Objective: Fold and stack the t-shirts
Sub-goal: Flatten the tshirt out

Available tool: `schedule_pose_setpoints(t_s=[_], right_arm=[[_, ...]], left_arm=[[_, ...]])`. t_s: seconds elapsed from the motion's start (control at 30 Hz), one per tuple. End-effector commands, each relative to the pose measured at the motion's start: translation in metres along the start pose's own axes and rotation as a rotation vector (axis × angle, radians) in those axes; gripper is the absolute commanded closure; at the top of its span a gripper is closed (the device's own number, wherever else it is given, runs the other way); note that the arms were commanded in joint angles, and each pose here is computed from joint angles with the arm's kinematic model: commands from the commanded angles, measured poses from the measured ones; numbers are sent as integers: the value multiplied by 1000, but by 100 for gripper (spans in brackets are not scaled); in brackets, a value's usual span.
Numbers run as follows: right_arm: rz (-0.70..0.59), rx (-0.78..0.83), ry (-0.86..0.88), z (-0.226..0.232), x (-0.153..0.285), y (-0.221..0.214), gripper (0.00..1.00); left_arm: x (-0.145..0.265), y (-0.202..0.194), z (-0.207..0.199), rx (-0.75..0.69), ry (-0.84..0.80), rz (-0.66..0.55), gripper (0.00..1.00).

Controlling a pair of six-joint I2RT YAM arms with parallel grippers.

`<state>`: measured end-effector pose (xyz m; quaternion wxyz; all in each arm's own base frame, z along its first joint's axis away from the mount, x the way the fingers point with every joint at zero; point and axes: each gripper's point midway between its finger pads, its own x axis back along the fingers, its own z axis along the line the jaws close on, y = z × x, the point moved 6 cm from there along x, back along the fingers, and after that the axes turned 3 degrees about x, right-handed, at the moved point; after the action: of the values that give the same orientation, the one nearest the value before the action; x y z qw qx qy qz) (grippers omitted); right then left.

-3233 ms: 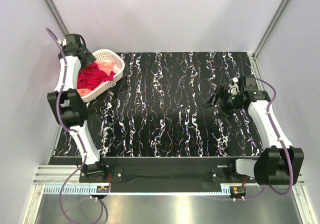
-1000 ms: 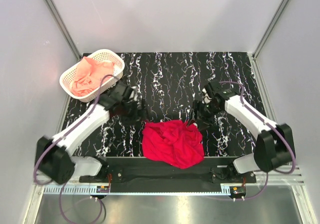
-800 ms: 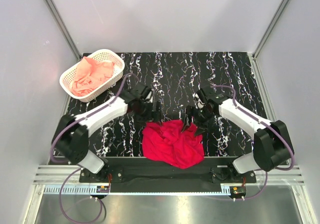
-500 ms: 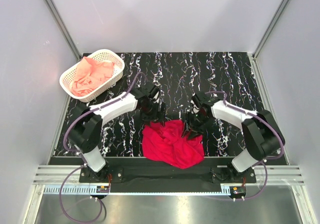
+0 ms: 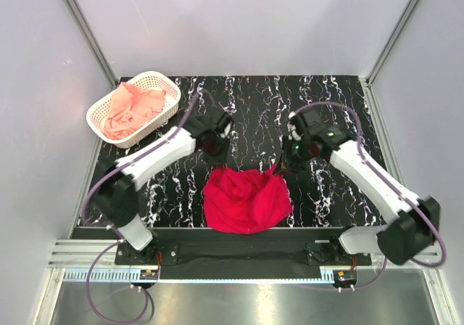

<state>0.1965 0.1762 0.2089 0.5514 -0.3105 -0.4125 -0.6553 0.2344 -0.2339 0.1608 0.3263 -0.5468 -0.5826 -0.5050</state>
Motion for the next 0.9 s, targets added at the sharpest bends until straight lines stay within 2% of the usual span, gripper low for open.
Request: schedule_pose_setpoints(t_s=[0.0,0.1,0.2,0.37,0.53,0.67,0.73,0.87], right_arm=[[-129,36,-42,12,66,-2,100],[-214,27,-42,18,105,-7,100],[-294,5,-59,18,137,-14,100],[-385,-38,54,32,177,-27,100],[-572,-35,177,36,215,-40,100],[-607,-1,260,48,221,-35,100],[-563,26,323,58,217,-33,100],[-554,22,335,64,209,-23,100]], left_arm=[[133,33,5,-6,73,-451,100],[209,33,18,47,118,-688,100],[264,25,35,126,165,-859,100],[325,10,50,212,147,-1059,100],[402,-5,59,261,84,-1286,100],[431,-3,50,204,19,-1357,100],[434,2,45,190,-5,-1375,100],[412,24,32,122,11,-1339,100]])
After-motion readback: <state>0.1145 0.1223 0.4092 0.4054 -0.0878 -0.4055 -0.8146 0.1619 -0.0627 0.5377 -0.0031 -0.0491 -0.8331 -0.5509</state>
